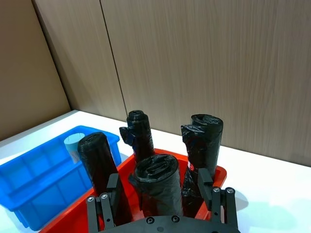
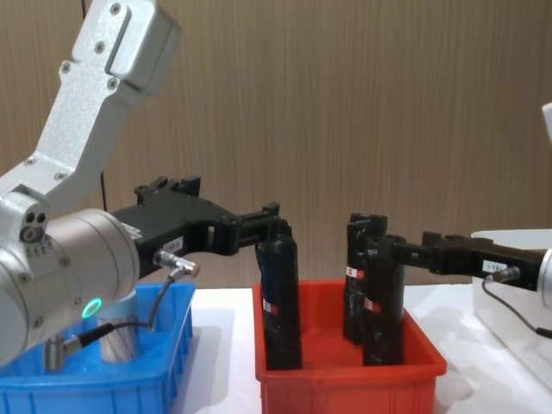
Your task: Pick the cotton swabs from the blue box and place them into the white box.
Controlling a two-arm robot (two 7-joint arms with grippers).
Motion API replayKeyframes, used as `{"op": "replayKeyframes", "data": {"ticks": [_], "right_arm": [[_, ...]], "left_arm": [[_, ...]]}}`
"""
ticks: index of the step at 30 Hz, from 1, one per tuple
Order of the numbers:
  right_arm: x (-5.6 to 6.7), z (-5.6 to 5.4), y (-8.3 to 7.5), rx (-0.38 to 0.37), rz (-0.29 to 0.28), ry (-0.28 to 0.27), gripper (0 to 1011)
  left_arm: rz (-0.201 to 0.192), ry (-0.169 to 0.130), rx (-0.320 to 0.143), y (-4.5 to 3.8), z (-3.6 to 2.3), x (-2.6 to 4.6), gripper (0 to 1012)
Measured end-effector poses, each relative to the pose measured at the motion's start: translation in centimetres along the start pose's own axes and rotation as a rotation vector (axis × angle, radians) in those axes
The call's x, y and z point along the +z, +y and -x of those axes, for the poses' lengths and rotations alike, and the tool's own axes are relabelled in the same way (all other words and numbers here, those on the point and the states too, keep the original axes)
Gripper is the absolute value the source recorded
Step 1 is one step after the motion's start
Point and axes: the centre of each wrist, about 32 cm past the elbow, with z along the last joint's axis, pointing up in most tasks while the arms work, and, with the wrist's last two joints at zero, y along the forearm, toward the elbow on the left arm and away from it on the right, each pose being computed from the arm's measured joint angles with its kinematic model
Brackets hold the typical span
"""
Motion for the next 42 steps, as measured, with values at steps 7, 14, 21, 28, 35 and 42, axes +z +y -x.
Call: {"op": "replayKeyframes", "data": {"ticks": [7,14,21,28,35,42], "right_arm": [[-0.2,-0.5,0.8,0.011,0.005,0.007,1001],[-0.5,-0.9,1.5,0.021,0.009,0.011,1001],[-0.6,-1.2,1.9,0.029,0.011,0.012,1001],[-0.7,-1.4,2.5,0.039,0.016,0.008,1001],[-0.9,-1.6,2.9,0.043,0.022,0.004,945],[-1.0,-1.7,3.2,0.048,0.027,-0.001,759]], "left_arm": [[0.000,0.000,0.000,0.00,0.00,0.00,1004],[0.000,0.000,0.000,0.00,0.00,0.00,1004],[0.000,0.000,0.000,0.00,0.00,0.00,1004],[0.000,0.000,0.000,0.00,0.00,0.00,1004],[0.000,0.000,0.000,0.00,0.00,0.00,1004],[0.000,0.000,0.000,0.00,0.00,0.00,1004]]}}
